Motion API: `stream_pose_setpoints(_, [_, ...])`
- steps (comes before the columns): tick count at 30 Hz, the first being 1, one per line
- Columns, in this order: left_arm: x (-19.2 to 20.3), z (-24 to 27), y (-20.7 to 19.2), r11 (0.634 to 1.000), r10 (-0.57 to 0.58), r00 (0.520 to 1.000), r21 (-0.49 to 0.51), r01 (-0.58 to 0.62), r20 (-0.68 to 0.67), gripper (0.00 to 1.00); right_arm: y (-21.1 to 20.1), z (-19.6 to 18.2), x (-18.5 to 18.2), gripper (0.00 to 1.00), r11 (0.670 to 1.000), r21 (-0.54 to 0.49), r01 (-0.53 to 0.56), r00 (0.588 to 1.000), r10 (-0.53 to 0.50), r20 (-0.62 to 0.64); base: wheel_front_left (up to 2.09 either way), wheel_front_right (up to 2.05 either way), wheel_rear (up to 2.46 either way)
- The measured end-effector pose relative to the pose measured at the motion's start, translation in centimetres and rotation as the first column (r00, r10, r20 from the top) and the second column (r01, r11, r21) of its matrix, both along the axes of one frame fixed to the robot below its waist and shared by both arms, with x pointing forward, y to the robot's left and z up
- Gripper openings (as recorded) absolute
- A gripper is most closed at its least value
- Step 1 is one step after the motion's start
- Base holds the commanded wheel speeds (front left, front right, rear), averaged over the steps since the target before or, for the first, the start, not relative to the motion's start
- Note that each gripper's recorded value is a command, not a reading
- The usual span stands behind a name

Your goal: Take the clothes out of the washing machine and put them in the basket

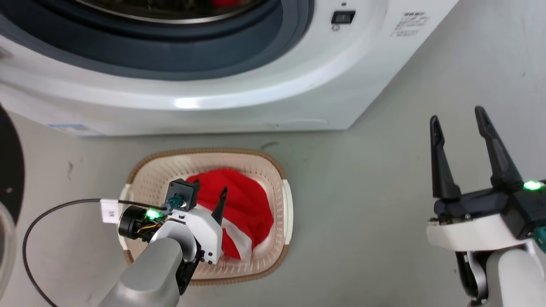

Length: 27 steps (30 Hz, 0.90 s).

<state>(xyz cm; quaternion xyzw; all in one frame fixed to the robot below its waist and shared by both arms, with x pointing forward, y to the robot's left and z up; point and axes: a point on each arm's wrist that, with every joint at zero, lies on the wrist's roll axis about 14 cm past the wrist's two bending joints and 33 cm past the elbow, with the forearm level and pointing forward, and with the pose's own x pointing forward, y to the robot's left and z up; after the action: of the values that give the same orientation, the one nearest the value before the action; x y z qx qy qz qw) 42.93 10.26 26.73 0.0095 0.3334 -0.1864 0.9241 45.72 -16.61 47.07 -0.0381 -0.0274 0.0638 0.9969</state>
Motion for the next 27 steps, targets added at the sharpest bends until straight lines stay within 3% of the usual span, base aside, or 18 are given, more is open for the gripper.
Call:
stream_pose_setpoints(7, [1.6,6.7,1.0,0.996,0.090,0.973,-0.048,-0.081,0.215,1.00,0.5,2.3,-2.0,1.00,1.000,0.007,-0.012,0.999,0.011,0.038,0.00,0.00,0.00])
stream_pose_setpoints(15, [3.9,13.2,2.6,0.984,0.171,0.899,-0.108,-0.139,0.402,1.00,0.3,3.8,-3.4,1.00,1.000,0.004,-0.008,0.998,0.008,0.067,0.00,0.00,0.00])
stream_pose_setpoints(21, [7.5,16.1,2.5,0.983,0.174,0.857,-0.133,-0.124,0.485,1.00,0.0,3.3,-3.4,1.00,1.000,0.008,0.003,0.999,-0.003,0.052,0.00,0.00,0.00])
stream_pose_setpoints(27, [12.1,16.3,1.9,0.992,0.118,0.860,-0.090,-0.085,0.496,1.00,-0.3,2.4,-2.7,1.00,1.000,0.012,0.011,0.999,-0.012,0.033,0.00,0.00,0.00])
